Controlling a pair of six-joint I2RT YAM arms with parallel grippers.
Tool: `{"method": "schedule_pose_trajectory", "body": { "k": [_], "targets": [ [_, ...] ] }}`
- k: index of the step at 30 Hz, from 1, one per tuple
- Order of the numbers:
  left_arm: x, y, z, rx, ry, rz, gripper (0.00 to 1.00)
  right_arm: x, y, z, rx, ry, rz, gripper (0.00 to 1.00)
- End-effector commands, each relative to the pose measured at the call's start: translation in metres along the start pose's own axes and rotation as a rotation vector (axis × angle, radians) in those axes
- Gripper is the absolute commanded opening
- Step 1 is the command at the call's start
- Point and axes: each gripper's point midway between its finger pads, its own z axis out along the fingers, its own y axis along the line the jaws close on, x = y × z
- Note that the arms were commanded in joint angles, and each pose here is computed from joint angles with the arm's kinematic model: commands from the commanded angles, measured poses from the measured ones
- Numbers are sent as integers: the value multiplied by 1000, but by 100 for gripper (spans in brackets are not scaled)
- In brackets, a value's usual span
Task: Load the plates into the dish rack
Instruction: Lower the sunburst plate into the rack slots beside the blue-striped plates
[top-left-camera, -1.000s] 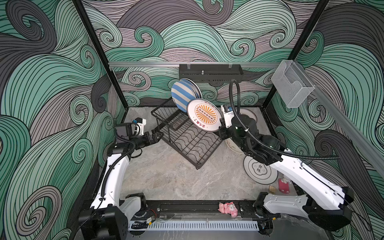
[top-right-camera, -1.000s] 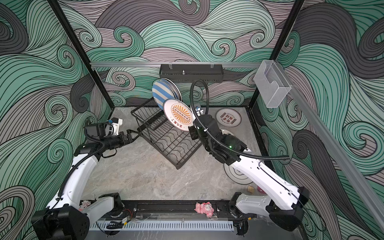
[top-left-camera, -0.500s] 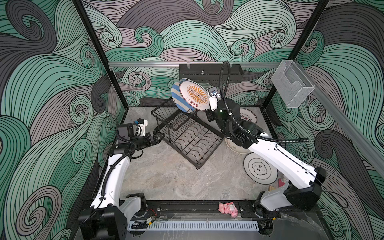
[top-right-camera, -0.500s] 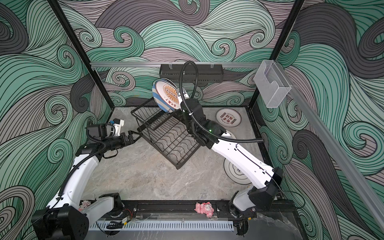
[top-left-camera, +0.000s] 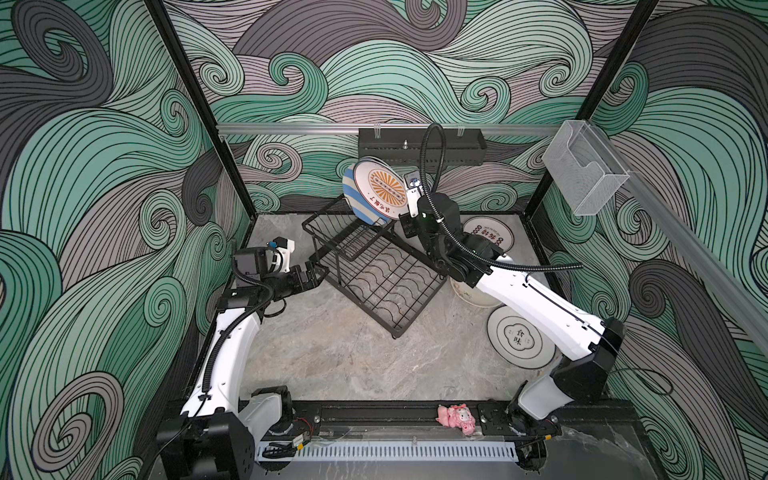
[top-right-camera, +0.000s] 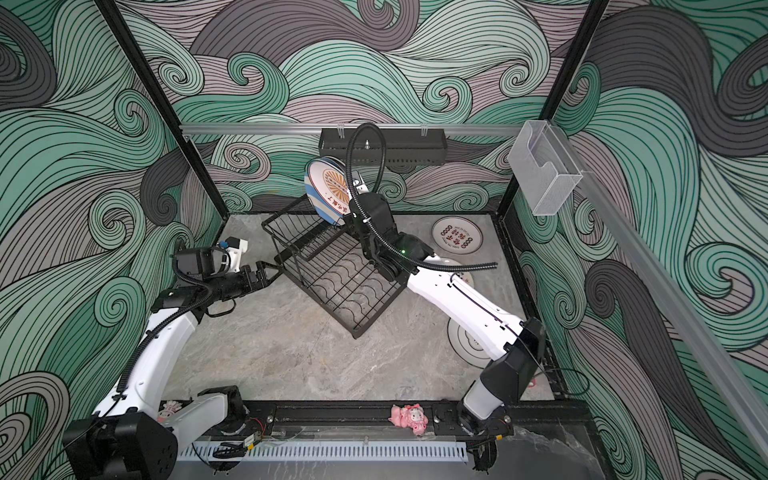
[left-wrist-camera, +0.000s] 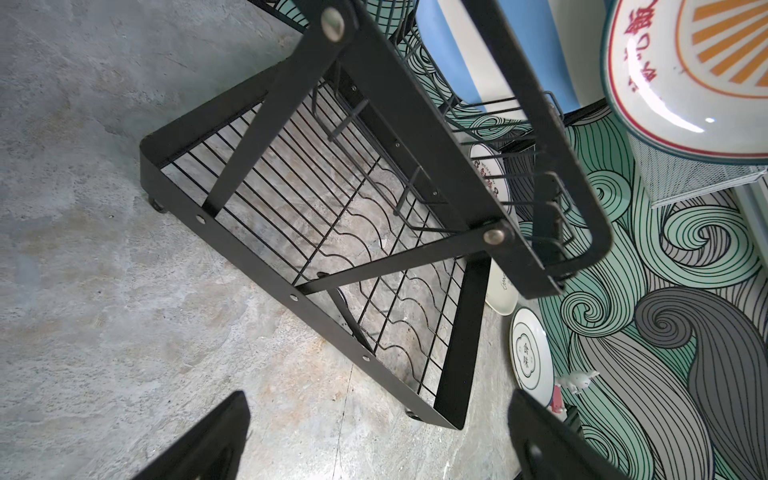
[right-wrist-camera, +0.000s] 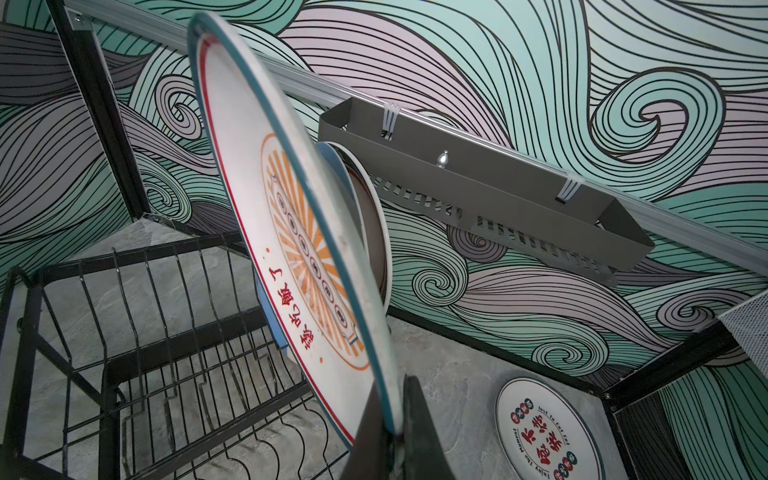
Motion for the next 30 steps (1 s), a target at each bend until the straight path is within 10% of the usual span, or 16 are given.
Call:
{"method": "schedule_pose_trajectory", "body": {
  "k": [1,30],
  "targets": [
    [0,0,1,-5,0,25,98,-35,-10,-5,10,-105,123,0],
    [0,-2,0,1,1,27,99,-16,14,34,17,-56,121,0]
  ]
}}
